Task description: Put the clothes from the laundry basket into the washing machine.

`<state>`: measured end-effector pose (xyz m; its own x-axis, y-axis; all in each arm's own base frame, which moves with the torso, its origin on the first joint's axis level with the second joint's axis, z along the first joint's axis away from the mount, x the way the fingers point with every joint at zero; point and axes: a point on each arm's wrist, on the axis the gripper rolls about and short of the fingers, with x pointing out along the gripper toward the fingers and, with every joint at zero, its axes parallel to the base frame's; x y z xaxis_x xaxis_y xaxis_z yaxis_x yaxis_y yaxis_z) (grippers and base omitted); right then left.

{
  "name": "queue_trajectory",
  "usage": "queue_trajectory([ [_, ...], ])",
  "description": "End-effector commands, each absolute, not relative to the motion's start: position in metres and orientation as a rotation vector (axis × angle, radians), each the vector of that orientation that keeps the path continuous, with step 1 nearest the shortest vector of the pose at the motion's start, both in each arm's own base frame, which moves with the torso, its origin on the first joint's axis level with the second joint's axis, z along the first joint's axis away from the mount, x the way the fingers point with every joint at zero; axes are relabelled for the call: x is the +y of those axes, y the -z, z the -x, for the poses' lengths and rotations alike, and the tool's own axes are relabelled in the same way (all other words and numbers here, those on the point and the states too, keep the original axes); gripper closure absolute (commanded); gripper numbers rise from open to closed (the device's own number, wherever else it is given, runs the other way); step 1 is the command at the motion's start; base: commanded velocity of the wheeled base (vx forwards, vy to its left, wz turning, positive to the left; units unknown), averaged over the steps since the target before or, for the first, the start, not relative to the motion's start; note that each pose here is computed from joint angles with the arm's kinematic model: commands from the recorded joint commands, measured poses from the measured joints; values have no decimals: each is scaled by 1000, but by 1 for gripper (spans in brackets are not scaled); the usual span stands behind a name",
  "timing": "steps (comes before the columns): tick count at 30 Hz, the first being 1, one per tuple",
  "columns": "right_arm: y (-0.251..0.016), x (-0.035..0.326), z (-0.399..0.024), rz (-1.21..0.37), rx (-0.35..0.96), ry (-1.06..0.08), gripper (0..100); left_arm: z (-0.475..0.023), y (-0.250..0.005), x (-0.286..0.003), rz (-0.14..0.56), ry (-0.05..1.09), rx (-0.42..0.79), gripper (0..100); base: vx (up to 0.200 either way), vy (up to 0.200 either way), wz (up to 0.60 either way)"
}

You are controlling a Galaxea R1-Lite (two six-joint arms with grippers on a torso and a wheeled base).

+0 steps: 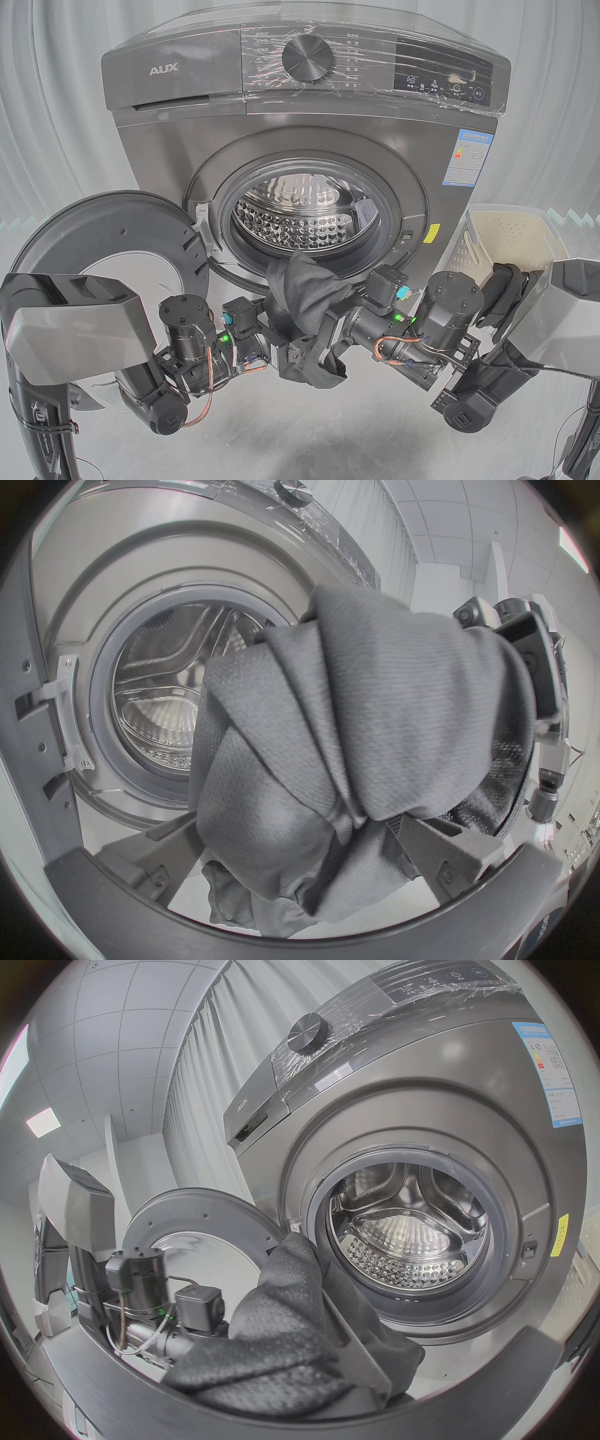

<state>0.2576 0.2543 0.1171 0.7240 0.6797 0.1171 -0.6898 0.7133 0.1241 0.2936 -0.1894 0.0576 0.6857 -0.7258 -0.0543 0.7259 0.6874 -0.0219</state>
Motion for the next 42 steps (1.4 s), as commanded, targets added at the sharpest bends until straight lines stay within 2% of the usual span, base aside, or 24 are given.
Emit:
queue_trajectory([
  [1, -114, 258, -251, -159, -50, -779, 100, -303, -43, -192, -5, 805, 84, 0, 0, 0, 0],
  [6, -115, 261, -246, -161, -51, -795, 100, -310, -38, -196, -9, 800, 72, 0, 0, 0, 0],
  [7, -115, 261, -246, -161, -51, -795, 100, -312, -39, -196, -8, 799, 66, 100, 0, 0, 0],
  [20, -112, 260, -247, -158, -40, -788, 100, -320, -54, -191, 15, 752, 14, 100, 0, 0, 0],
  [26, -95, 245, -242, -124, 37, -753, 100, -315, -75, -181, 39, 698, -20, 100, 0, 0, 0],
  [41, -81, 241, -241, -98, 89, -742, 100, -305, -92, -180, 61, 689, -53, 100, 0, 0, 0],
  [42, -82, 241, -240, -101, 87, -743, 0, -304, -93, -180, 62, 690, -56, 100, 0, 0, 0],
])
